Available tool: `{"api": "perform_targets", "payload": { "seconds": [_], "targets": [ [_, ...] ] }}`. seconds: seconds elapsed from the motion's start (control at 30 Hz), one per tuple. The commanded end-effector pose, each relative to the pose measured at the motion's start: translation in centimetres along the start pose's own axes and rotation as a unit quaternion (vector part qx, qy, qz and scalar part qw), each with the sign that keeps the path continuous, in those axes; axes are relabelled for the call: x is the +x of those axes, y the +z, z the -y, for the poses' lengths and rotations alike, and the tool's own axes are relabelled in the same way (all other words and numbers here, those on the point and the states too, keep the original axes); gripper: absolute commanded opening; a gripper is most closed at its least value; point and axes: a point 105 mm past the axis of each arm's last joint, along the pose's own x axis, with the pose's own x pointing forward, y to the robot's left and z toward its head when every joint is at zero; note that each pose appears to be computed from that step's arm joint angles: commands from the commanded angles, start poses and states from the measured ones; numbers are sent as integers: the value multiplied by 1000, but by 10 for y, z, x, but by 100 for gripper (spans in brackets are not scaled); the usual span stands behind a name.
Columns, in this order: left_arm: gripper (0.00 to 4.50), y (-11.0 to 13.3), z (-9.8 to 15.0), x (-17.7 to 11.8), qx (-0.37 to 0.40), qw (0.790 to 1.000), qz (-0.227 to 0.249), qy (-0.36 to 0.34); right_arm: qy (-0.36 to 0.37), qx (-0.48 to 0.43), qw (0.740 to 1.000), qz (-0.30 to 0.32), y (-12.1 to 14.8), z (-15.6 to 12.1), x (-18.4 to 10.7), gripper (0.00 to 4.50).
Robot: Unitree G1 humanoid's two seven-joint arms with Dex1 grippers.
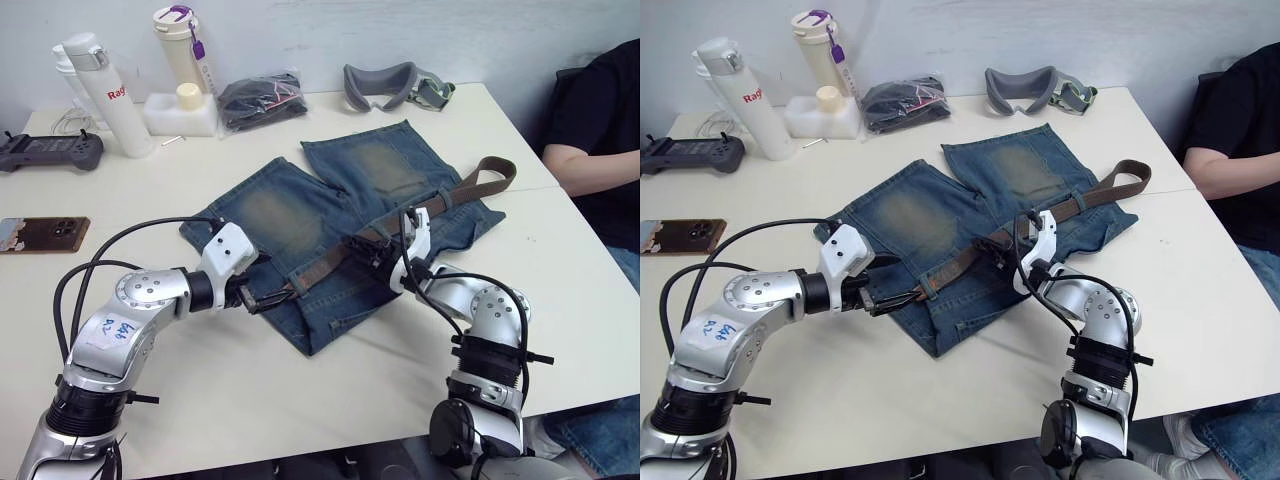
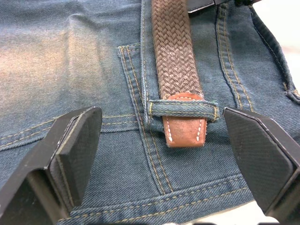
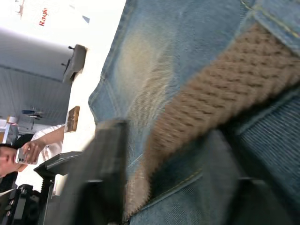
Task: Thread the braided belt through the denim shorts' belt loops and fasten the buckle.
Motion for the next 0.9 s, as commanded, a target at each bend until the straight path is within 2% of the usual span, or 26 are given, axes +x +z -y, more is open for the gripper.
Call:
{"api": "perform_targets", "payload": {
  "seconds": [0.03, 0.07, 0.3, 0.47, 0.7, 0.87, 0.9],
  "targets": [
    [450, 3, -2, -9, 8, 1000, 1, -3, 33, 5, 999, -13, -8, -15, 4, 27],
    [450, 2, -2, -11, 6, 1000, -1, -5, 37, 7, 999, -22, -13, -17, 6, 9],
    [450, -3, 6, -20, 15, 999, -20, -33, 52, 9, 996, -66, -40, -25, 17, 9],
    [450, -10, 12, -15, 111, 993, -36, -36, 41, 6, 997, -66, -40, -18, 17, 9],
    [450, -8, 18, 1, 152, 988, -24, -29, 29, 8, 998, -58, -38, -13, 18, 9],
    [450, -31, 20, 3, 193, 976, -88, -44, 28, 10, 998, -55, -38, -14, 18, 9],
    [424, -30, 18, 3, 189, 978, -86, -37, 28, 10, 998, -55, -38, -14, 18, 3]
  ]
}}
